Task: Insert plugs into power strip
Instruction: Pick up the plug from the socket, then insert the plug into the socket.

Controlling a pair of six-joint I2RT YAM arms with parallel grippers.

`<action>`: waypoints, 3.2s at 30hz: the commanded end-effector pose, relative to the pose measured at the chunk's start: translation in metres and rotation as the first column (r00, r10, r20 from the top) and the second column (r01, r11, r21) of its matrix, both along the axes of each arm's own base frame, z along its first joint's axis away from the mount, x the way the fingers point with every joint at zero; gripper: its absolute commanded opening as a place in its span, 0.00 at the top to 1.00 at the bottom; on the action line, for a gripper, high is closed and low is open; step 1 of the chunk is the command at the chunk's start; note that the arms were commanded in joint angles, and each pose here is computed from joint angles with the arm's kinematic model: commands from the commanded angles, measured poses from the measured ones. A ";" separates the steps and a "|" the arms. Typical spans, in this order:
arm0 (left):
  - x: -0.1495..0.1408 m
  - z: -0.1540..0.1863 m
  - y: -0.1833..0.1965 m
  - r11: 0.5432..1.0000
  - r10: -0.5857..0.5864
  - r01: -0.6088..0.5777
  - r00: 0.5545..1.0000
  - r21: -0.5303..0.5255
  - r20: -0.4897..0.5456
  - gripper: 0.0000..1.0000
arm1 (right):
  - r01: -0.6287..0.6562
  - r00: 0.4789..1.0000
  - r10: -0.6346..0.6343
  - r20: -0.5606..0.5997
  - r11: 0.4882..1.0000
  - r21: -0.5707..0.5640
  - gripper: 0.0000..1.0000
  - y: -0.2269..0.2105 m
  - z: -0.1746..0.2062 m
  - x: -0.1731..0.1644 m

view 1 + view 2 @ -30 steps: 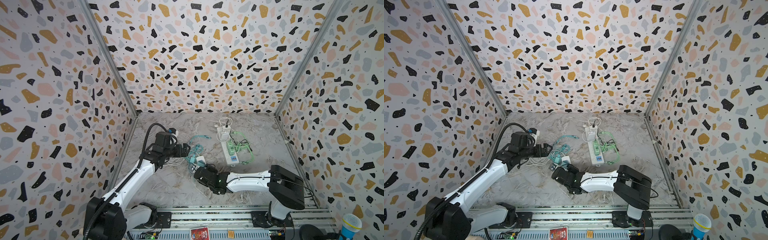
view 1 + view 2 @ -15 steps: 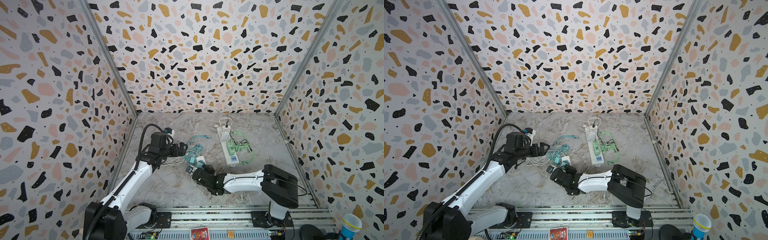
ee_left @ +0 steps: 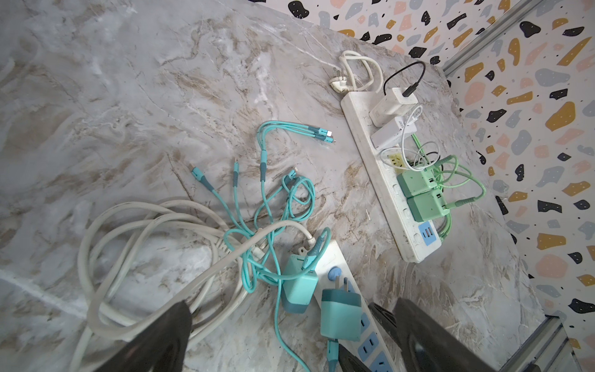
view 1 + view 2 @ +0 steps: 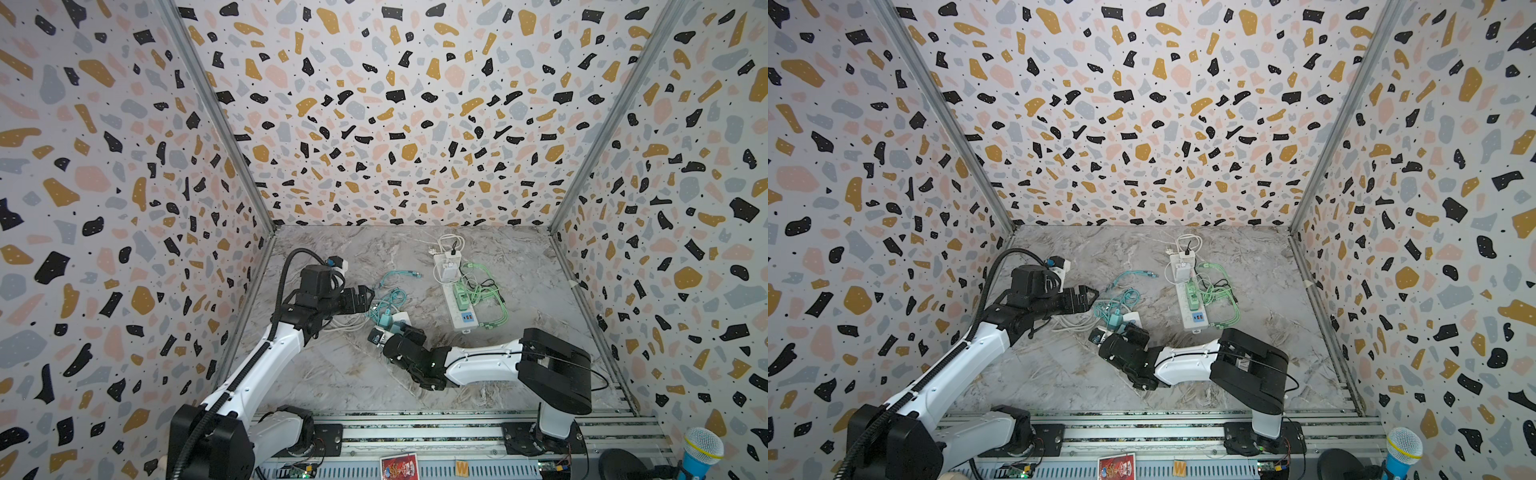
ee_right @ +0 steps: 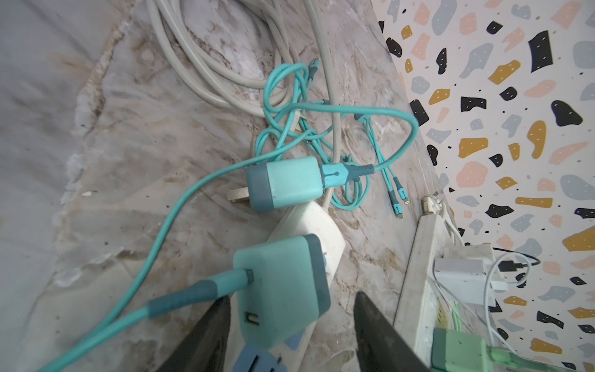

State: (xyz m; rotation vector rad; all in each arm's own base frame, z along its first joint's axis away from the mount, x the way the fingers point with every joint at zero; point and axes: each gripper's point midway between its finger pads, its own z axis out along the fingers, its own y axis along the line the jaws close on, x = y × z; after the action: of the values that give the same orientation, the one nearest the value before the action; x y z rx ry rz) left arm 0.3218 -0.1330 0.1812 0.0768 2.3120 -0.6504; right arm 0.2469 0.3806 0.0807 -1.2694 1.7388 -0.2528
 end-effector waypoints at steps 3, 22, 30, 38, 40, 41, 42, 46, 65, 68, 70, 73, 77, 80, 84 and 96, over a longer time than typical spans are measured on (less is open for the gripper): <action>0.002 0.002 -0.001 1.000 -0.021 0.021 0.999 -0.005 0.025 0.01 | 0.002 1.000 -0.001 0.016 1.000 -0.010 0.39 0.004 -0.002 0.008; 0.000 -0.007 0.002 1.000 -0.031 0.031 0.999 -0.006 0.009 0.02 | -0.053 0.989 0.063 0.136 0.996 -0.078 0.39 0.011 -0.004 0.017; -0.001 -0.010 0.003 0.999 -0.036 0.036 0.999 -0.006 0.001 0.03 | -0.086 0.981 0.100 0.166 0.992 -0.087 0.41 0.025 -0.013 0.020; -0.002 -0.011 0.004 0.999 -0.040 0.040 0.999 -0.004 -0.006 0.03 | -0.076 0.982 0.084 0.169 0.996 -0.056 0.66 0.028 -0.019 0.027; -0.002 -0.012 0.005 0.999 -0.038 0.038 0.999 -0.004 -0.007 0.03 | -0.075 0.985 0.081 0.152 0.996 -0.044 0.73 0.027 -0.019 0.027; -0.002 -0.013 0.005 0.999 -0.038 0.038 0.999 -0.004 -0.009 0.03 | -0.074 0.985 0.079 0.156 0.996 -0.041 0.76 0.026 -0.017 0.027; -0.002 -0.013 0.005 0.999 -0.038 0.038 0.999 -0.005 -0.009 0.03 | -0.073 0.985 0.078 0.154 0.997 -0.039 0.78 0.025 -0.016 0.027; -0.003 -0.015 0.005 0.999 -0.041 0.041 0.999 -0.008 -0.014 0.04 | -0.082 0.988 0.083 0.133 0.997 -0.013 0.83 0.024 -0.013 0.025; -0.020 0.020 -0.004 0.992 -0.106 0.114 0.987 -0.056 0.123 0.04 | -0.078 0.853 0.325 -0.409 0.853 0.515 0.92 -0.007 0.048 -0.011; -0.030 0.027 -0.011 0.986 -0.134 0.147 0.979 -0.073 0.154 0.05 | -0.059 0.807 0.372 -0.457 0.823 0.565 0.91 -0.012 0.047 -0.019; -0.037 0.028 -0.015 0.982 -0.153 0.168 0.974 -0.081 0.165 0.05 | -0.049 0.793 0.384 -0.473 0.814 0.579 0.92 -0.015 0.046 -0.023; -0.048 0.028 -0.023 0.977 -0.180 0.197 0.967 -0.077 0.181 0.05 | -0.018 0.764 0.398 -0.508 0.800 0.599 0.91 -0.019 0.044 -0.026; -0.059 0.030 -0.034 0.970 -0.206 0.227 0.957 -0.085 0.203 0.05 | 0.016 0.738 0.418 -0.531 0.775 0.632 0.91 -0.026 0.040 -0.029; -0.064 0.034 -0.042 0.964 -0.218 0.244 0.951 -0.102 0.217 0.05 | 0.041 0.740 0.408 -0.535 0.766 0.642 0.91 -0.031 0.039 -0.027; -0.067 0.030 -0.052 0.959 -0.219 0.251 0.950 -0.129 0.222 0.06 | 0.065 0.758 0.374 -0.534 0.772 0.633 0.90 -0.036 0.034 -0.022; -0.075 0.032 -0.090 0.931 -0.287 0.334 0.919 -0.147 0.270 0.06 | 0.092 0.790 0.322 -0.522 0.779 0.620 0.90 -0.042 0.020 -0.008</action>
State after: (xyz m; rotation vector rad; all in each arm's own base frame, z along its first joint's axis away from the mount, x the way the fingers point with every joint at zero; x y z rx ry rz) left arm 0.2385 -0.2168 0.1953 0.4239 2.0898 -0.9530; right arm 0.2313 0.3377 0.0955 -1.0183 2.0311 0.8723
